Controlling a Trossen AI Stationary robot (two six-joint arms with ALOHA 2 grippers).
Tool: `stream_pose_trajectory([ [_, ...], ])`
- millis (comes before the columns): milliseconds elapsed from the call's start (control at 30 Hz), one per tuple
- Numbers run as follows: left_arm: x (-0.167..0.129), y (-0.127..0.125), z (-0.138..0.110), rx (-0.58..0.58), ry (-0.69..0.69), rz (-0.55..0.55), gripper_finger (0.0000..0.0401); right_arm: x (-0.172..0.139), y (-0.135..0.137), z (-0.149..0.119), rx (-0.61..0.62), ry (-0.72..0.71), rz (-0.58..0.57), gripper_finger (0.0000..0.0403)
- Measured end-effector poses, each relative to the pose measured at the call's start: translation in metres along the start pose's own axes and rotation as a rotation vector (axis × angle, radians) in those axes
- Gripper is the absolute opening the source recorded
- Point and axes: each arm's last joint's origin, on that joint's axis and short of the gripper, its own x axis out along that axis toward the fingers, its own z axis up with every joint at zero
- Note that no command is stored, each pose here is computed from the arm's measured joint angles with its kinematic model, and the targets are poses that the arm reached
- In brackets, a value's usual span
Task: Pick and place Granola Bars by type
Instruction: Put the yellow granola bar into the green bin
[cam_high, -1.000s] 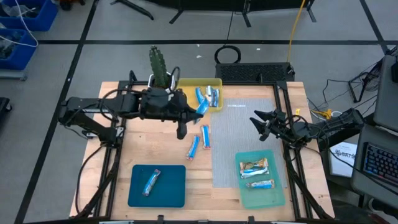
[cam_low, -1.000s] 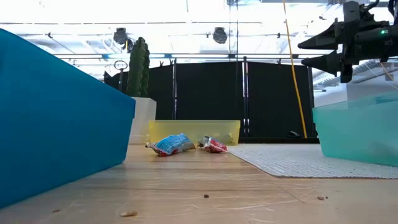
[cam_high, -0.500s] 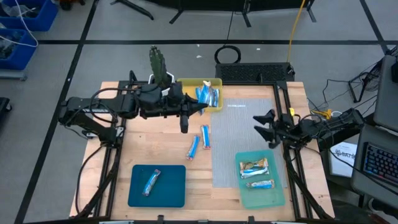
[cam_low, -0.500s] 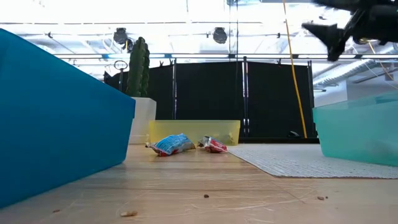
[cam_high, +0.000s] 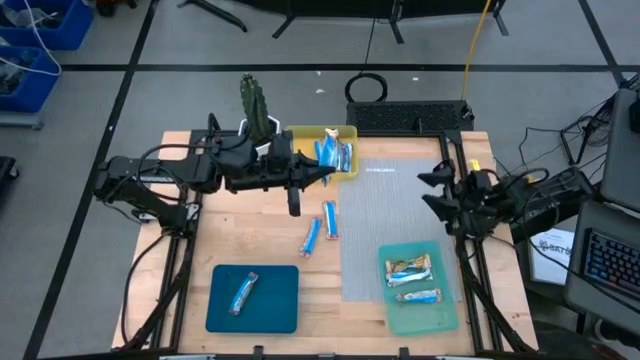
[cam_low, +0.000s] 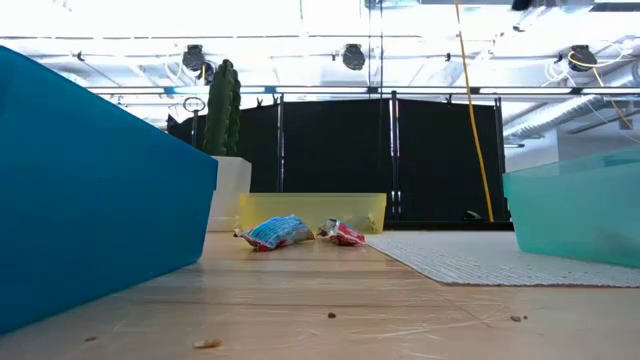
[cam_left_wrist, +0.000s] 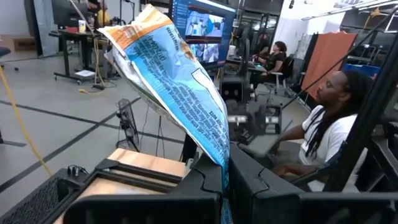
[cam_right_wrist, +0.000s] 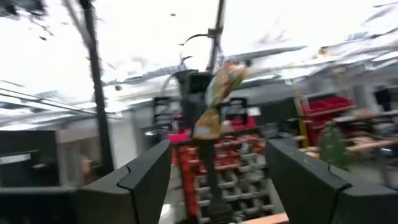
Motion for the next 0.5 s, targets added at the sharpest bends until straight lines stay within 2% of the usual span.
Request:
stream_pose_trajectory([
  [233, -0.001, -0.003, 0.005, -0.008, -0.058, -0.018, 0.0006, 0.038, 0.01, 0.027, -0.082, 0.086, -0.165, 0.0251],
  [333, -0.001, -0.004, 0.006, -0.004, -0.068, -0.022, 0.0006, 0.053, 0.016, 0.035, -0.146, 0.145, -0.169, 0.0251],
  [500, -0.001, -0.005, 0.008, -0.006, -0.082, -0.05, 0.0006, 0.075, 0.024, 0.053, -0.167, 0.178, -0.17, 0.0251],
])
